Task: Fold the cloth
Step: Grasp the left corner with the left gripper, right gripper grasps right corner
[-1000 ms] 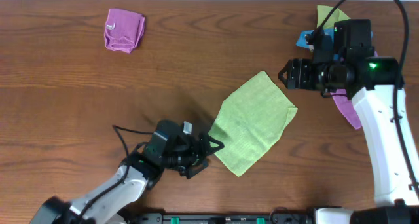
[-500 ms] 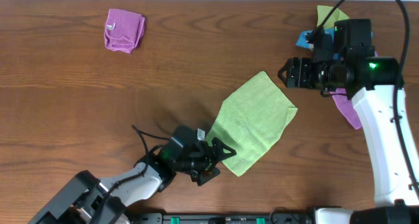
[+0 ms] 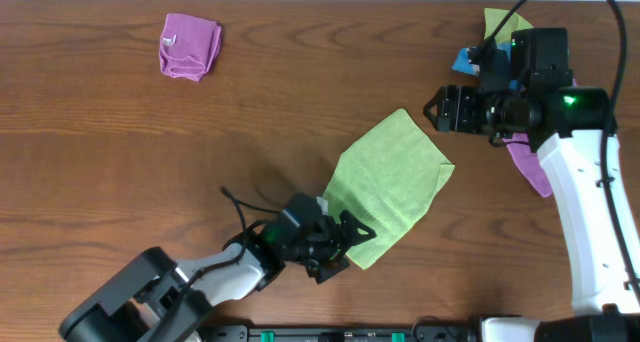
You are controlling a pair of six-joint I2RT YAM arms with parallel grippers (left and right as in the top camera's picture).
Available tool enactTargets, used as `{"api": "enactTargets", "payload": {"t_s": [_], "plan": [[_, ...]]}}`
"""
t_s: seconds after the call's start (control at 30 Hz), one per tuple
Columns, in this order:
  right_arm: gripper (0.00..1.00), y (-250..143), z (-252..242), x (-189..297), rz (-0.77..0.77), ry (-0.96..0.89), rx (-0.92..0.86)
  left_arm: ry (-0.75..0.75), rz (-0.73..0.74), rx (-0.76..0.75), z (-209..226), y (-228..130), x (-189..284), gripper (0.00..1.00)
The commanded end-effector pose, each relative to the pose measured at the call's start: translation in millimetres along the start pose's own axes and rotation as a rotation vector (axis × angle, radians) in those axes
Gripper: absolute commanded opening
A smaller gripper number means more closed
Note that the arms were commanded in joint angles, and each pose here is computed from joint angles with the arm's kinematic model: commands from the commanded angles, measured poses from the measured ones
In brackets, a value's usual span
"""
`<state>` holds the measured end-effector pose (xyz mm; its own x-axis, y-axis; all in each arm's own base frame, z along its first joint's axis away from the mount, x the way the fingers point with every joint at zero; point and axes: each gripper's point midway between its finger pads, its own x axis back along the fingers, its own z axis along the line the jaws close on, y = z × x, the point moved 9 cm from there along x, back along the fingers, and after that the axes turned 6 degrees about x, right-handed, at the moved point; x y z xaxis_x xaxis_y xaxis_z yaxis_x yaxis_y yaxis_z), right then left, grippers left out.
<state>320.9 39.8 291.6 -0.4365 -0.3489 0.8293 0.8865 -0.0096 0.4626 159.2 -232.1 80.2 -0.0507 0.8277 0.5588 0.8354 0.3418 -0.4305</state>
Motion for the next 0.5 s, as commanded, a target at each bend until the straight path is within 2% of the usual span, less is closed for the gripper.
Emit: {"api": "enactTargets", "payload": {"t_s": [0.0,0.23,0.3,0.47], "plan": [[0.77,2,2,7,-0.024,0.014,-0.008,0.034,-0.039,0.011,3,6,-11,0.98],[0.78,2,3,7,-0.022,0.033,-0.008,0.053,-0.017,0.003,-3,4,-26,0.97],[0.78,2,4,7,-0.023,0.033,-0.008,0.060,-0.017,0.010,-1,5,-27,1.00],[0.79,2,3,7,-0.023,0.033,-0.008,0.092,-0.025,0.038,6,8,-30,0.69]]}}
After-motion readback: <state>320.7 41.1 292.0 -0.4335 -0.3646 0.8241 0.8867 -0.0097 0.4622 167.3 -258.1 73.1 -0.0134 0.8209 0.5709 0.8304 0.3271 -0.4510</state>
